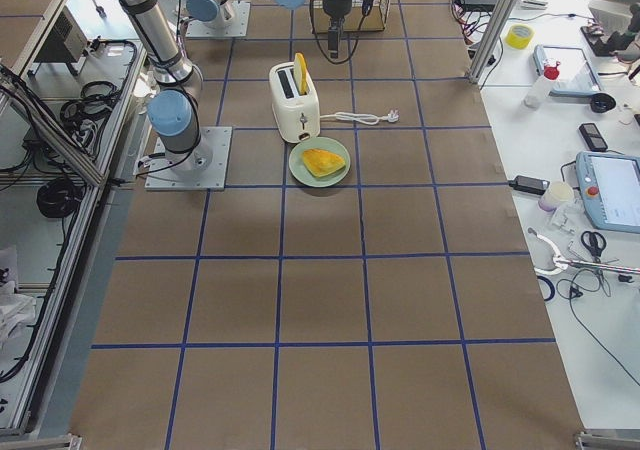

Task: Press toaster with right arm

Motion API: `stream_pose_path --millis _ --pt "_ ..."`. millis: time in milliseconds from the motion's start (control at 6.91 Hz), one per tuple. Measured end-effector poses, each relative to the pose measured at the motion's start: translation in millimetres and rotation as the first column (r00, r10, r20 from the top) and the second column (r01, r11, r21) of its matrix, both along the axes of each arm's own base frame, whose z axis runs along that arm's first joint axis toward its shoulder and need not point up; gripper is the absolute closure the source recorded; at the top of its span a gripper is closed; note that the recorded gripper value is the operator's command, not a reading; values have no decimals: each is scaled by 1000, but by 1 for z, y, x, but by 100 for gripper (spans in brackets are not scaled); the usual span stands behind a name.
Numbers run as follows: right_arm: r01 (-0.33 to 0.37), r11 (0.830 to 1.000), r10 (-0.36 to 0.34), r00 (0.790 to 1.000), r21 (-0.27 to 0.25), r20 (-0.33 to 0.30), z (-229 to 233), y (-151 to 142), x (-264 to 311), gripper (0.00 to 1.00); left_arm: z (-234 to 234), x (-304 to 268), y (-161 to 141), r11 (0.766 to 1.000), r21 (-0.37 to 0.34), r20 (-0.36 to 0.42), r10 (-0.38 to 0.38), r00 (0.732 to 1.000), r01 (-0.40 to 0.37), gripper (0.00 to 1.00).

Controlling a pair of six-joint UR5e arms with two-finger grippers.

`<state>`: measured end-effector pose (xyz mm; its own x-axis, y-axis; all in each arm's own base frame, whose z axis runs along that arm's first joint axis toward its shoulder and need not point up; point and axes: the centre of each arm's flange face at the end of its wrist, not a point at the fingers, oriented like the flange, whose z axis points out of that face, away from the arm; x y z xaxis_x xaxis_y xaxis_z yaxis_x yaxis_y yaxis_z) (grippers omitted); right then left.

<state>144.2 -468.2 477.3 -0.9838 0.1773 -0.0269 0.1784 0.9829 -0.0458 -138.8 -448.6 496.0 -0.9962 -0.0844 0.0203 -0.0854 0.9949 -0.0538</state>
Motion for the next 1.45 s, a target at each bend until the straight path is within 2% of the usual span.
stream_pose_path --millis 1447 --pt "5 1000 -5 1000 5 -14 -2 0 -4 0 0 0 0 1000 0 0 0 1000 0 0"
